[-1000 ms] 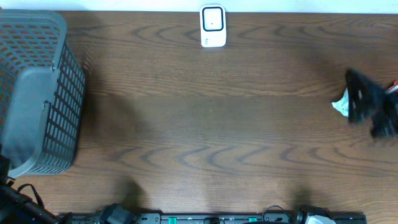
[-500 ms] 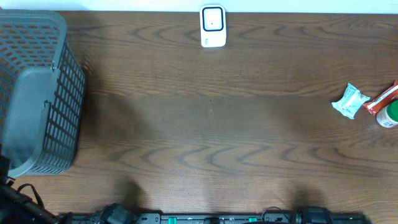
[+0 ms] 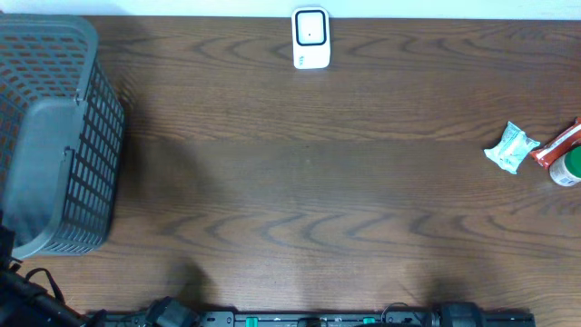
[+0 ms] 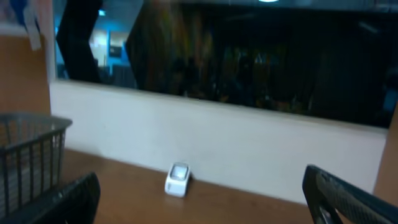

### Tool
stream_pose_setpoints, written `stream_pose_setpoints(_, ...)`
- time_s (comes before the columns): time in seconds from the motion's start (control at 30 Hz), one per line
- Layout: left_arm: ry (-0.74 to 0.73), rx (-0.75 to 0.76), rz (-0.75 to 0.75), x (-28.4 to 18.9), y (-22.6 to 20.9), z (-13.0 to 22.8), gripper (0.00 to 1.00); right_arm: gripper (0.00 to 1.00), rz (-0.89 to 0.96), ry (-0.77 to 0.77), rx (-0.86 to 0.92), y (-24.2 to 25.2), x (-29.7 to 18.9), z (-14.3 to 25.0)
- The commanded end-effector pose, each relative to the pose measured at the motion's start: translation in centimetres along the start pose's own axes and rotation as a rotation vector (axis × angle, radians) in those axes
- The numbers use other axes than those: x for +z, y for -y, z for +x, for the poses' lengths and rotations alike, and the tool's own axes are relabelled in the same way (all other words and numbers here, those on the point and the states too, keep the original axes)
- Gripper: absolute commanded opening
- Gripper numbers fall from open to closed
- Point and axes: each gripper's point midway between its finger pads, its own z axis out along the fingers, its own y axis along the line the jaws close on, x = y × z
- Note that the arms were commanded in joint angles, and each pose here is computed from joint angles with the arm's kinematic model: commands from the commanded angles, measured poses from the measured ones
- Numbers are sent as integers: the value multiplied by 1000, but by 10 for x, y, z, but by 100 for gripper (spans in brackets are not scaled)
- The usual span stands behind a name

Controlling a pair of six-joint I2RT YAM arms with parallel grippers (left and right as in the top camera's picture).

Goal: Scan the item barcode

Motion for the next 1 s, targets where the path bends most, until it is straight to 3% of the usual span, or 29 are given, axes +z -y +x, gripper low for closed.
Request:
stream_pose_setpoints(0.0,2,-3,-55,0,-11,-2,85,99,10,24,-16,2,-1,24)
stream_pose_setpoints(0.13,2,-3,-55,0,-11,-2,85,99,12,63,-26,4,14,50)
stream_pose_setpoints(0.63,2,-3,-55,0,-11,-2,85,99,22,-73,12,33,136,172)
stream_pose_setpoints(0.97,2,-3,-55,0,-11,-2,85,99,38,-132,22,40,170,254)
